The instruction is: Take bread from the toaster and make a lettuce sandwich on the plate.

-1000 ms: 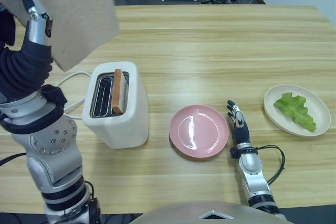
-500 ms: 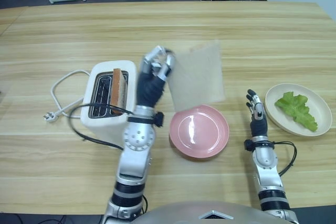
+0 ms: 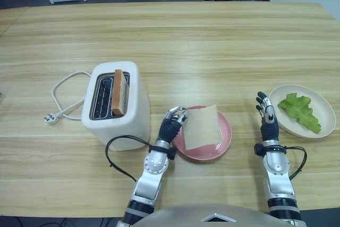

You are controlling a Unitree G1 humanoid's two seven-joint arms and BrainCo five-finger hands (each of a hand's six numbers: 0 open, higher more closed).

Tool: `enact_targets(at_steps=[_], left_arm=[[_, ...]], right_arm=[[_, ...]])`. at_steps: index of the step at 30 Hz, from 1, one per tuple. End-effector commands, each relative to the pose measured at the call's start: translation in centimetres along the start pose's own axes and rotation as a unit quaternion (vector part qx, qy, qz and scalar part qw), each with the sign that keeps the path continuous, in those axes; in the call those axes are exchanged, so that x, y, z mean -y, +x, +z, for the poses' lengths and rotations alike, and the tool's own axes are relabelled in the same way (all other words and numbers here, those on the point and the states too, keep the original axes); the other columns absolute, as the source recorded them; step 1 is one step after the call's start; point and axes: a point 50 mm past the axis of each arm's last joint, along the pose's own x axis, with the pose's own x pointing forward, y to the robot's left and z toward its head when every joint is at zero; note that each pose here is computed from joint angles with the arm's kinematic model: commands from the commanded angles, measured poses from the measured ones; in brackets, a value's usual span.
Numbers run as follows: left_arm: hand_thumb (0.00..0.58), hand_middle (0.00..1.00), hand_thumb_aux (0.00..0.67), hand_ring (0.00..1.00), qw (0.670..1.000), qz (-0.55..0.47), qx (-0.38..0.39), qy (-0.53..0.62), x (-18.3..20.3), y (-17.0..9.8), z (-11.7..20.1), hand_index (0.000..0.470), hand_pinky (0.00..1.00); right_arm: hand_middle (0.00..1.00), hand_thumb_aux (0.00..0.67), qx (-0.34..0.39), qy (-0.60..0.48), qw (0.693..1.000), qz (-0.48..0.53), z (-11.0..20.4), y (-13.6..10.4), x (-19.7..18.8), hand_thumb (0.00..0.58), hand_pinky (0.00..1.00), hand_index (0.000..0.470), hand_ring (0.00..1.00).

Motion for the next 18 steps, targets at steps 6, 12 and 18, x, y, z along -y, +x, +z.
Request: enact_targets(at_steps=[6,12,18], left_arm=[[0.580,1.00,0.670,1.00,0.997,-0.048,-0.053,0.042,-0.8,0.4,-2.5,0.470,1.00],[0.547,0.80,0.510,0.80,0.989,-0.085,-0.030,0.113,0.2,0.8,-2.1,0.358,0.80],[0.000,0.00,0.000,0.00,0.983,-0.063,0.022,0.169,0.0,0.4,0.3,0.000,0.00]], right_arm=[[0.00,0.000,-0.008,0.003,1.000,0.003,0.1,-0.2,-0.1,0.000,0.00,0.000,0.00],[0.00,0.000,-0.009,0.003,1.000,0.008,0.1,-0.4,-0.2,0.000,0.00,0.000,0.00],[0.00,0.000,-0.013,0.004,1.000,0.010,0.0,-0.6,-0.3,0.000,0.00,0.000,0.00]])
